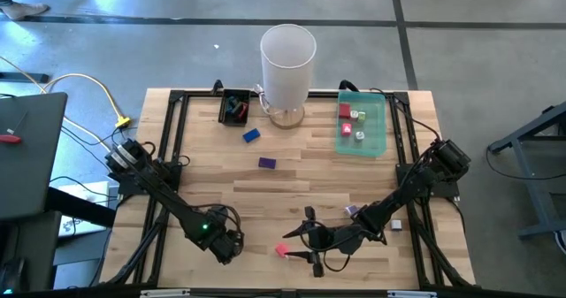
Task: Pick & Place Office items
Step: Put the blue adapter into the green bin
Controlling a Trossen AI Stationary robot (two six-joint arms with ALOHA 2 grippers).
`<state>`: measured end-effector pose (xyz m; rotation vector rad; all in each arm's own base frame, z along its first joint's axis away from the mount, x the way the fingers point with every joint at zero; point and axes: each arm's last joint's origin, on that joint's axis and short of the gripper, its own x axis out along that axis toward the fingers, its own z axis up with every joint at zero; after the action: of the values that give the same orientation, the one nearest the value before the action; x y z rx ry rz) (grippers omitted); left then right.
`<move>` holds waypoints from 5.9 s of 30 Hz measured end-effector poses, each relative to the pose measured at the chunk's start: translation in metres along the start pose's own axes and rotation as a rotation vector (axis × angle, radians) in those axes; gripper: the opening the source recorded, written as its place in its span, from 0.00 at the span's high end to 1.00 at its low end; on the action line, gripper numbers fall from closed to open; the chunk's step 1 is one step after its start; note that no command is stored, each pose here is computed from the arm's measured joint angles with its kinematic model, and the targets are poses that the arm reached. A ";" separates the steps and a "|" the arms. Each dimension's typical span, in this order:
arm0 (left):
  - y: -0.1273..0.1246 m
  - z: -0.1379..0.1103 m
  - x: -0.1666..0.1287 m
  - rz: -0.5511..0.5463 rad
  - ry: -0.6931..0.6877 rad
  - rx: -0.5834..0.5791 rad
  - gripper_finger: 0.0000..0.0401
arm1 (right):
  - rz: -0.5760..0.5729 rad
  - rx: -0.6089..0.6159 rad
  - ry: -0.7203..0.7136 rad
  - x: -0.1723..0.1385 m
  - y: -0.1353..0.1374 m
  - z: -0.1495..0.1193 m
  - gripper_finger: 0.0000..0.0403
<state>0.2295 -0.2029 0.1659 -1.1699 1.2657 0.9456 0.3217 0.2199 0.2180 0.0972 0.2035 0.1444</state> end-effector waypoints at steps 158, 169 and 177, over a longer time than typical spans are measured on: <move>-0.029 0.075 -0.097 -0.416 -0.708 1.090 0.27 | -1.342 0.899 0.934 -0.190 -0.288 0.033 0.74; -0.024 0.059 -0.091 -0.455 -0.694 1.115 0.27 | -1.390 1.026 0.986 -0.190 -0.351 0.005 0.74; -0.023 0.057 -0.091 -0.458 -0.693 1.122 0.27 | -1.410 1.121 1.034 -0.190 -0.386 -0.024 0.74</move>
<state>0.2536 -0.1434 0.2553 -0.1602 0.6869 0.1453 0.1841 -0.1874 0.1887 0.9645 1.3143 -1.3902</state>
